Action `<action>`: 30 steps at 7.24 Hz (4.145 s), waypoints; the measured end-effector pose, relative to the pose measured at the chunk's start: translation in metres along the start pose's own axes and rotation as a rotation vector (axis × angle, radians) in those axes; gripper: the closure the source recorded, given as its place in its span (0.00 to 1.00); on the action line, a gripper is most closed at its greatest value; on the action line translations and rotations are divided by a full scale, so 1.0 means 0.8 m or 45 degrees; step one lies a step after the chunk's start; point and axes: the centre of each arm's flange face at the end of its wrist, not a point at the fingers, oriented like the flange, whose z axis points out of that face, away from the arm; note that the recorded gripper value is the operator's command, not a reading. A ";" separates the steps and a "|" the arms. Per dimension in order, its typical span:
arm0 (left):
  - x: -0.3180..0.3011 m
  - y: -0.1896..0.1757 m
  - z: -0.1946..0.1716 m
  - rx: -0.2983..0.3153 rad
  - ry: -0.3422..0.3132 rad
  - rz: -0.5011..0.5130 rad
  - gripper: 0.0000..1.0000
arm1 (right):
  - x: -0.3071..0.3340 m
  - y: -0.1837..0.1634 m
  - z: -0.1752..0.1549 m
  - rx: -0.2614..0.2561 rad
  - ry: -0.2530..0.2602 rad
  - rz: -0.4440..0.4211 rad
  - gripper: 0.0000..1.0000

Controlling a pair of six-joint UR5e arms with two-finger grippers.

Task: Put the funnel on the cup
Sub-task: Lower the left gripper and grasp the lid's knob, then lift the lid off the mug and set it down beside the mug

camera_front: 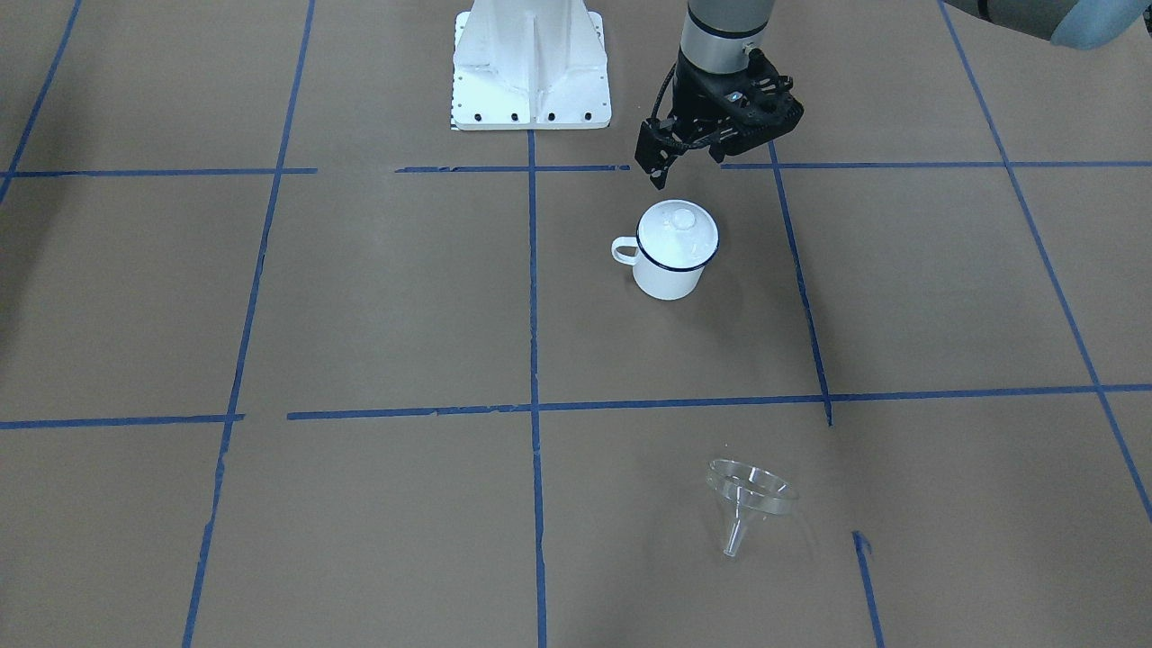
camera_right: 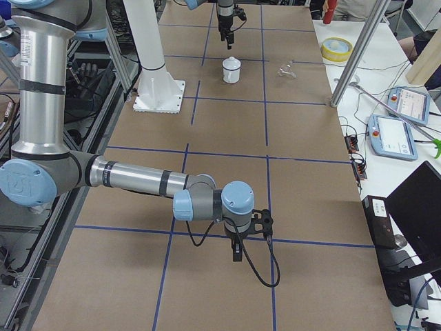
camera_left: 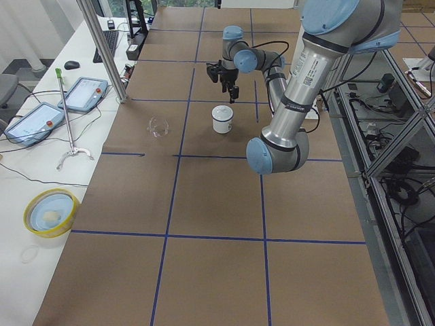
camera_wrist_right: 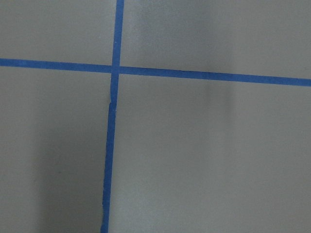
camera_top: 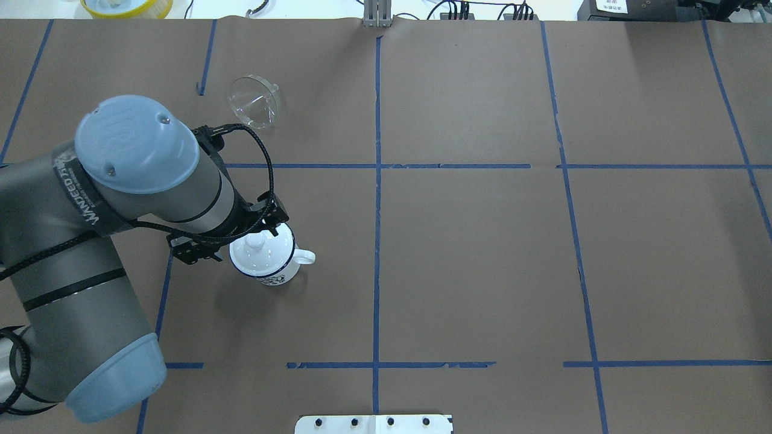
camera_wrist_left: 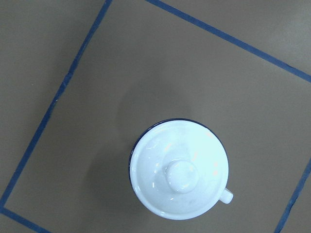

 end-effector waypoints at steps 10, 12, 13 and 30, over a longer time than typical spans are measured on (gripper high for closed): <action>-0.006 -0.026 0.060 0.022 0.038 0.106 0.33 | 0.000 0.000 0.000 0.000 0.000 0.000 0.00; -0.005 -0.026 0.062 0.020 0.036 0.104 0.54 | 0.000 0.000 0.000 0.000 0.000 0.000 0.00; -0.005 -0.025 0.062 0.017 0.036 0.104 0.54 | 0.000 0.000 0.000 0.000 0.000 0.000 0.00; -0.246 -0.161 -0.032 0.120 0.031 0.289 1.00 | 0.000 0.000 0.001 -0.001 0.000 0.001 0.00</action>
